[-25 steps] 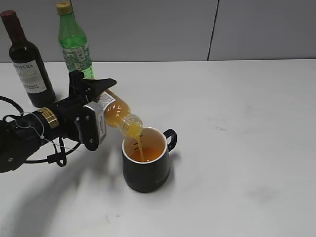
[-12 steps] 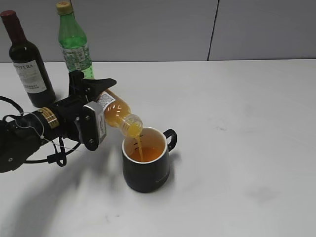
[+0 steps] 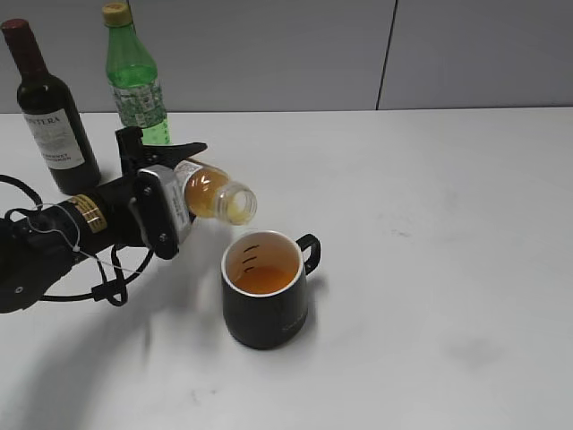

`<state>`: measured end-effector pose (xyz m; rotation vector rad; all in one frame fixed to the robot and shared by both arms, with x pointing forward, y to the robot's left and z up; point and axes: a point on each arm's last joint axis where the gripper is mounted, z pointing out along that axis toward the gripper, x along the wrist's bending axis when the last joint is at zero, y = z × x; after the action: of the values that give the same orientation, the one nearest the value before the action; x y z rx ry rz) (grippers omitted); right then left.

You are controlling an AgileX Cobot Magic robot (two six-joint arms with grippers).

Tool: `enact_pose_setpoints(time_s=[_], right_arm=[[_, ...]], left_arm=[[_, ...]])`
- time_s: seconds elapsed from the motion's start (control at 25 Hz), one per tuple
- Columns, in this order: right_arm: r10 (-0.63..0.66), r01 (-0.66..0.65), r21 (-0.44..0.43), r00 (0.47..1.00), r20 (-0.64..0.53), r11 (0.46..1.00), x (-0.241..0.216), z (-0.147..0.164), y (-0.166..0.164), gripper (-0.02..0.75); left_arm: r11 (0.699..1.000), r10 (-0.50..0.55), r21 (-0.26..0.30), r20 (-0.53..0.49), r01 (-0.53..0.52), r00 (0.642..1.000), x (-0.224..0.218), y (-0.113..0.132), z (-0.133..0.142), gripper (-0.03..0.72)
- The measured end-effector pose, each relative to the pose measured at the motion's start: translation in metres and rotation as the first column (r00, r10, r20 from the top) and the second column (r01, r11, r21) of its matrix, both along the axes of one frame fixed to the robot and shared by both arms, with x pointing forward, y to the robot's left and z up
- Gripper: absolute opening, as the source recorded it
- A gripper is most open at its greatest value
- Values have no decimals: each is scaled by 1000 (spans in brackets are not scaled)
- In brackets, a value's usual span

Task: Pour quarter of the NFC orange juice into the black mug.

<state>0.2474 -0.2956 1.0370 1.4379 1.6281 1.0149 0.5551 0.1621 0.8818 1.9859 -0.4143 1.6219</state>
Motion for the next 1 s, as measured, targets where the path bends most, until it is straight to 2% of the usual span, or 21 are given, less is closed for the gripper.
enact_pose_setpoints(time_s=[0.16, 0.28, 0.32, 0.4, 0.52, 0.56, 0.68, 0.84, 1.0], right_arm=[[0, 0, 0, 1000, 0, 1000, 0, 0, 0, 493], [0, 0, 0, 1000, 0, 1000, 0, 0, 0, 493], [0, 0, 0, 1000, 0, 1000, 0, 0, 0, 493], [0, 0, 0, 1000, 0, 1000, 0, 0, 0, 493], [0, 0, 0, 1000, 0, 1000, 0, 0, 0, 493], [0, 0, 0, 1000, 0, 1000, 0, 0, 0, 493], [0, 0, 0, 1000, 0, 1000, 0, 0, 0, 493], [0, 0, 0, 1000, 0, 1000, 0, 0, 0, 493], [0, 0, 0, 1000, 0, 1000, 0, 0, 0, 493]], left_arm=[[983, 18, -179, -133, -42, 991, 0, 0, 0, 470], [941, 12, -326, -250, -96, 968, 0, 0, 0, 470], [915, 4, -383, -298, -124, 955, 0, 0, 0, 470], [844, -26, -500, -398, -193, 917, 0, 0, 0, 470], [739, -80, -609, -502, -287, 861, 0, 0, 0, 470], [708, -97, -632, -527, -314, 844, 0, 0, 0, 470], [640, -137, -672, -576, -372, 806, 0, 0, -2, 470], [602, -160, -683, -610, -413, 776, 0, 0, -6, 470], [590, -169, -691, -612, -418, 773, 1, -1, -6, 470]])
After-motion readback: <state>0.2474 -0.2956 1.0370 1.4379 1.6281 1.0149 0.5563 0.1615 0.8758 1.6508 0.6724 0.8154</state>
